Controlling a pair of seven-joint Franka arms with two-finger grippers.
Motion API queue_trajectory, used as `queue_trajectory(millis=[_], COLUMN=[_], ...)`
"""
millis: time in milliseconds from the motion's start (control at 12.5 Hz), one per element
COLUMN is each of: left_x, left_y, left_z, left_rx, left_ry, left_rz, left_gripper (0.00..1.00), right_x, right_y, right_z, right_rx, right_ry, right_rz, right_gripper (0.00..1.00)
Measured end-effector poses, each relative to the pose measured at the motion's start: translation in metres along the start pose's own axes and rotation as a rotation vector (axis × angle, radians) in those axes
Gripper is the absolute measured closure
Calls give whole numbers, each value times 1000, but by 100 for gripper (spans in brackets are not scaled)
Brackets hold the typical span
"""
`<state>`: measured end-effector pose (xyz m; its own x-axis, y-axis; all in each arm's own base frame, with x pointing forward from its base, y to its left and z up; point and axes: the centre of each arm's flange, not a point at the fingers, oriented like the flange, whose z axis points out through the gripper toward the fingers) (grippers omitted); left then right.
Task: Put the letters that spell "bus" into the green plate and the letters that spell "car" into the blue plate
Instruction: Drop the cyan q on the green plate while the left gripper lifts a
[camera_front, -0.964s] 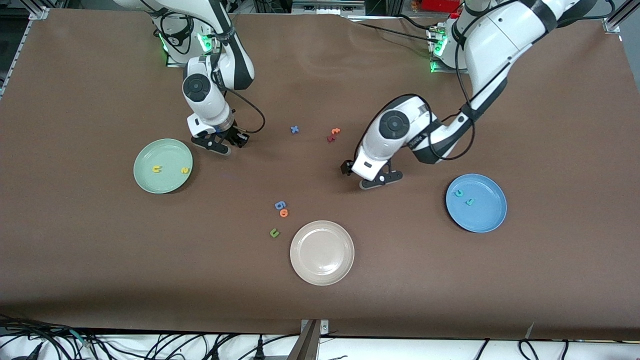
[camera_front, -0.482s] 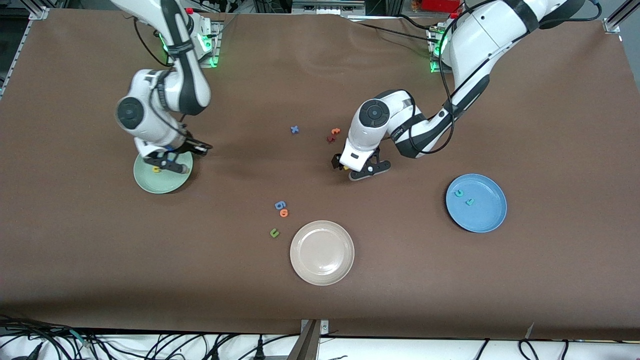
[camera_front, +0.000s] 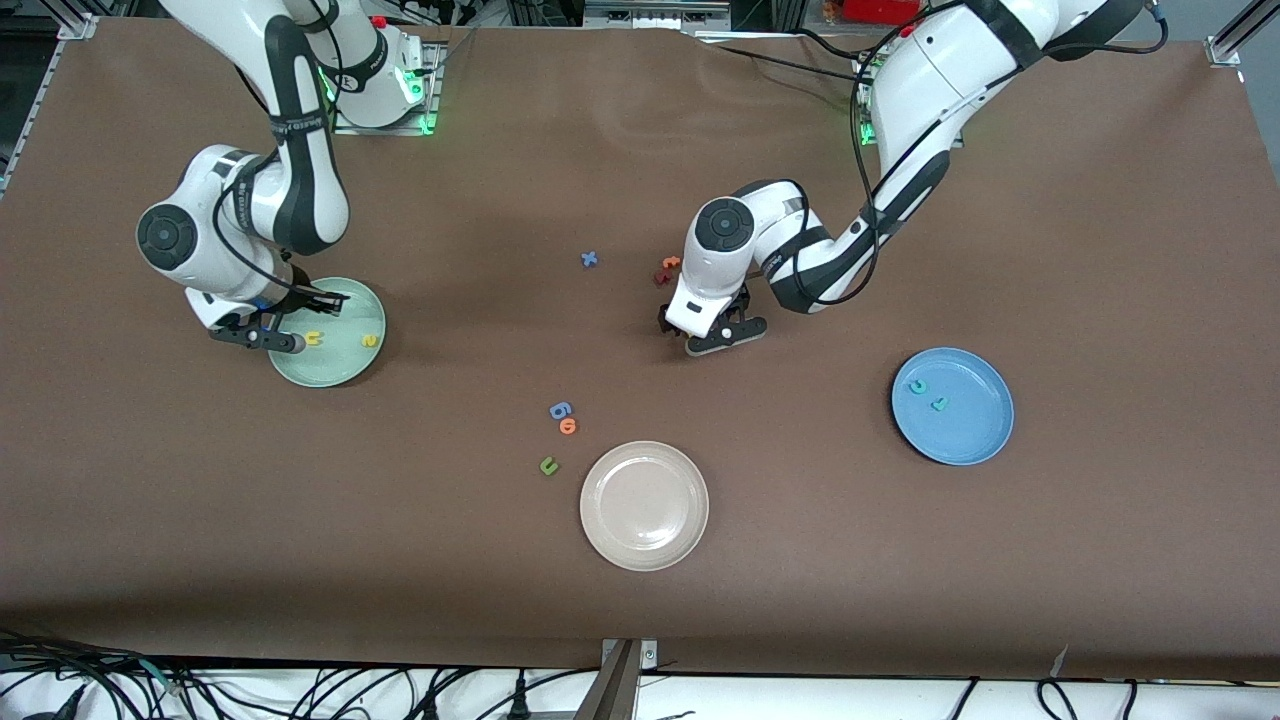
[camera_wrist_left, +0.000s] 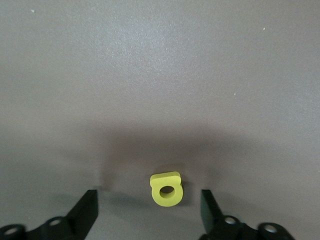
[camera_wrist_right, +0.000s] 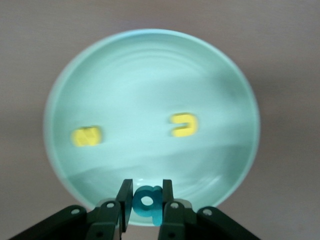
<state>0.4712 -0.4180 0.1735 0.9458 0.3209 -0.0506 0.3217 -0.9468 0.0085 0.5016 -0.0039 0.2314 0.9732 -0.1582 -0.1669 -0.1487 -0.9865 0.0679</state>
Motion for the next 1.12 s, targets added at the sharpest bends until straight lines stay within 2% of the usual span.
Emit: queue_trajectory(millis=[80, 241, 321, 402, 562, 642, 883, 1044, 1124], left_x=[0, 2, 3, 2, 3, 2, 0, 3, 4], left_y=[0, 0, 1, 3, 7, 10, 12, 14, 13], left_z=[0, -1, -2, -2, -3, -2, 3, 1, 1], left_rx=[0, -1, -3, -3, -1, 2, 8, 4, 5], left_ry=[1, 3, 4, 6, 7, 7, 7, 11, 12], left_rz=[-1, -3, -3, -2, 0, 2, 5, 3, 1], left_gripper=[13, 26, 26, 31, 31, 35, 40, 56, 56], right_x=[1, 2, 2, 2, 6, 12, 38, 50, 53], right_y=[9, 14, 12, 11, 6, 2, -3, -3, -2], right_z=[6, 13, 14, 14, 9, 0, -68, -126, -151], right_rx=[-19, -42, -45, -45, -42, -34, 31, 77, 96], right_ry=[-7, -16, -17, -17, -5, 5, -41, -80, -100], right_rz=[-4, -9, -12, -16, -23, -29, -35, -43, -49], right_gripper=[72, 72, 66, 65, 48, 35, 2, 1, 1])
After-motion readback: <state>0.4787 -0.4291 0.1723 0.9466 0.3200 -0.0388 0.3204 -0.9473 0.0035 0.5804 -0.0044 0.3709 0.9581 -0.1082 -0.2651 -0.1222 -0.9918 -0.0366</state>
